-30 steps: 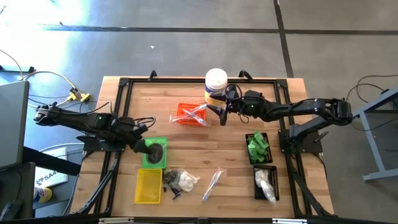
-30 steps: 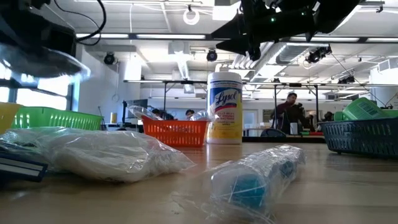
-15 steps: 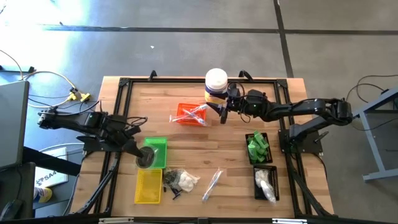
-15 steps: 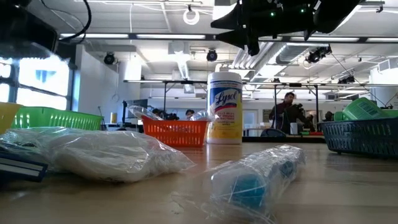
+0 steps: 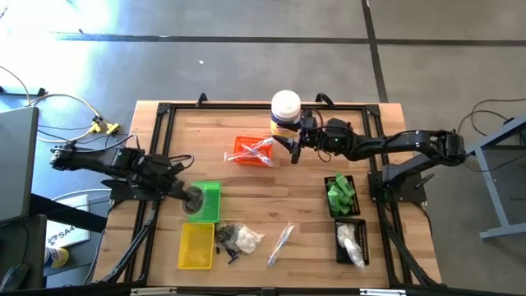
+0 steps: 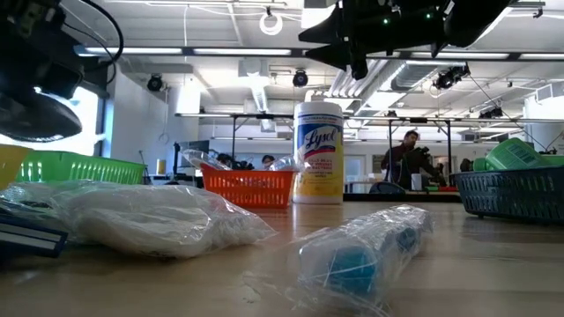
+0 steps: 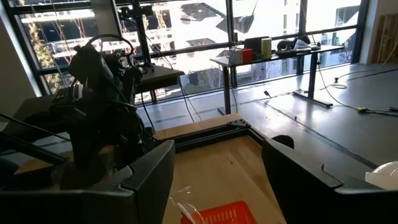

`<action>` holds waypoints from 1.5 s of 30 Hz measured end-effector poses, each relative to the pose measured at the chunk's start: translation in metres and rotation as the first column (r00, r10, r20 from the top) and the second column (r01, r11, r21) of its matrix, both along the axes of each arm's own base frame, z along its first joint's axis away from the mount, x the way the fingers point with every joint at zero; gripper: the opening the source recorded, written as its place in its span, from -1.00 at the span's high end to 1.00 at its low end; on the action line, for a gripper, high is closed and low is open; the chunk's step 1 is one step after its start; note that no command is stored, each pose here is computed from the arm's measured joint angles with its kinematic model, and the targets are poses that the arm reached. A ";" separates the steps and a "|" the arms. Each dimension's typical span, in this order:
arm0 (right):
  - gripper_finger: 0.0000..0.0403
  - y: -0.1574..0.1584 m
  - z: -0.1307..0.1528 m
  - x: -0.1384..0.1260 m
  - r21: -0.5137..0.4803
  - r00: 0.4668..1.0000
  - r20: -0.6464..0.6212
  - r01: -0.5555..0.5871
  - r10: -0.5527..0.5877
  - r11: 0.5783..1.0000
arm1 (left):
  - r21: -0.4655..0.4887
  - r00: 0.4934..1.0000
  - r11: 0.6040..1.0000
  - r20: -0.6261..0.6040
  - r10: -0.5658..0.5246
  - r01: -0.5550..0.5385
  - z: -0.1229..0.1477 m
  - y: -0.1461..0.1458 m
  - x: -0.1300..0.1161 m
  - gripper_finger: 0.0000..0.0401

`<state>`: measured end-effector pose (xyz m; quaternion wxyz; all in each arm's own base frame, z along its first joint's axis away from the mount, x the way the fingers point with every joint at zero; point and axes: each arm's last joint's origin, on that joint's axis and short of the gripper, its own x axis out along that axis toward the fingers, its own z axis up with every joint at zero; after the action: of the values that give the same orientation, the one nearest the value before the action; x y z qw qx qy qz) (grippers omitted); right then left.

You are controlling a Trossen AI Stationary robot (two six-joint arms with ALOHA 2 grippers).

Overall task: Pick & Place Travel size toiletries
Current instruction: Put the black hairbrush into the green bin, then put the blue toothbrush into the orange bin

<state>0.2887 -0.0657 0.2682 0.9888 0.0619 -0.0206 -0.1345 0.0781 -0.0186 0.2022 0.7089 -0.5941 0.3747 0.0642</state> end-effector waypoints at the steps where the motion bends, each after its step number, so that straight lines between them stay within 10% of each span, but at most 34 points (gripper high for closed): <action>1: -0.17 0.000 0.000 0.000 0.001 1.000 -0.005 0.000 0.000 1.000 | 0.012 1.000 1.000 -0.005 0.026 -0.026 0.000 0.001 0.000 0.86; 14: -0.17 0.000 -0.005 0.000 -0.014 0.998 -0.061 -0.001 0.000 1.000 | 0.092 0.990 0.992 -0.101 0.098 -0.089 -0.008 0.002 0.013 0.82; 28: -0.17 0.000 -0.009 0.000 -0.030 0.994 -0.107 -0.007 0.003 1.000 | 0.155 0.988 0.986 -0.132 0.080 -0.059 -0.012 0.001 0.020 0.31; 45: -0.17 0.000 -0.010 0.000 -0.029 0.994 -0.112 -0.008 0.004 1.000 | 0.066 0.999 0.997 -0.030 -0.025 0.027 -0.004 -0.003 0.026 -0.03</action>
<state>0.2884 -0.0654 0.2585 0.9896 0.0397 0.0328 -0.1345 0.1037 -0.0218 0.1980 0.7235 -0.5643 0.3904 0.0760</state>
